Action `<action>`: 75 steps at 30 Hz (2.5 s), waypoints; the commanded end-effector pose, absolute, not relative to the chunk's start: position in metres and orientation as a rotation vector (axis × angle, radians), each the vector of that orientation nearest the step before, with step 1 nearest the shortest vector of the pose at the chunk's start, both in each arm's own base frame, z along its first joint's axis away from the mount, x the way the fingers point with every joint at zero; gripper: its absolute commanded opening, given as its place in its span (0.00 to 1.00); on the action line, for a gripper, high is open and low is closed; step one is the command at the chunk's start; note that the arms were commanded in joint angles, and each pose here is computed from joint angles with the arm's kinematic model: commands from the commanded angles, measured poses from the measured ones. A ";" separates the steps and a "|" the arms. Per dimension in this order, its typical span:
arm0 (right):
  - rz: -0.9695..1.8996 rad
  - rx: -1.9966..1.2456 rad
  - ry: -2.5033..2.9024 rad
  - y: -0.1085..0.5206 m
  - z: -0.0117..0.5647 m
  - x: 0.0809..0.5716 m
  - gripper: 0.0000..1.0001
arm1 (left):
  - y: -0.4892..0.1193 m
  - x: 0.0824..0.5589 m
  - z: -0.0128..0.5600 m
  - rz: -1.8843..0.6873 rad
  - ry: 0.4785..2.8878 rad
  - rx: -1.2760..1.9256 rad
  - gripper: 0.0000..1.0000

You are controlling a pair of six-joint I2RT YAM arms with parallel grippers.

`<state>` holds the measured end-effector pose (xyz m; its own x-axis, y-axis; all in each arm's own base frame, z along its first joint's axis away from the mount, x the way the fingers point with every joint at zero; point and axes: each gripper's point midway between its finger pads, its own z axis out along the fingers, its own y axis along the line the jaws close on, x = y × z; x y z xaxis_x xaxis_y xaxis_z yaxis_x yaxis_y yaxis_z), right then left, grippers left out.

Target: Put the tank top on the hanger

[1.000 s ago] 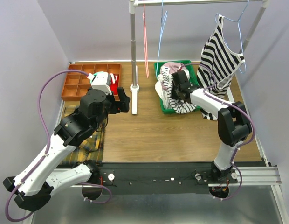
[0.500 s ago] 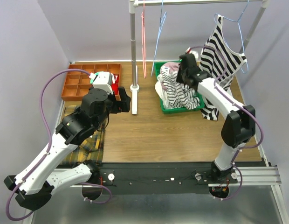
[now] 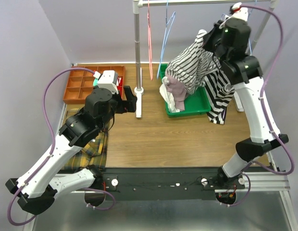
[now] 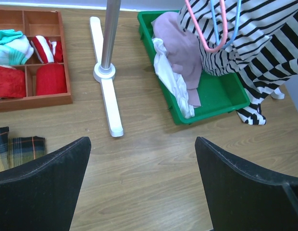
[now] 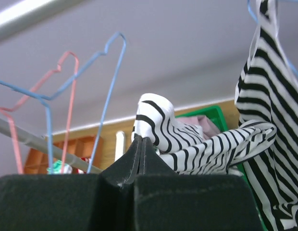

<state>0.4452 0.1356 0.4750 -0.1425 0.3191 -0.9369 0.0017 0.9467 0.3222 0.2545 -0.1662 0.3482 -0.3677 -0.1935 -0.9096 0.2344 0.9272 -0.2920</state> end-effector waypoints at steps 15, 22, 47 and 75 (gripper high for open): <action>0.849 -0.090 1.565 0.188 0.563 0.313 0.01 | -0.168 0.258 0.376 -0.482 1.827 0.026 0.99; 0.964 -0.168 1.713 0.210 0.505 0.294 0.01 | -0.162 0.258 0.373 -0.466 1.833 0.008 0.99; 0.516 0.425 2.250 0.128 0.145 0.263 0.82 | -0.245 0.276 0.253 -0.697 2.102 0.101 0.99; 0.651 -0.069 2.266 0.277 0.150 0.259 0.01 | -0.216 0.281 0.237 -0.555 2.153 0.051 0.99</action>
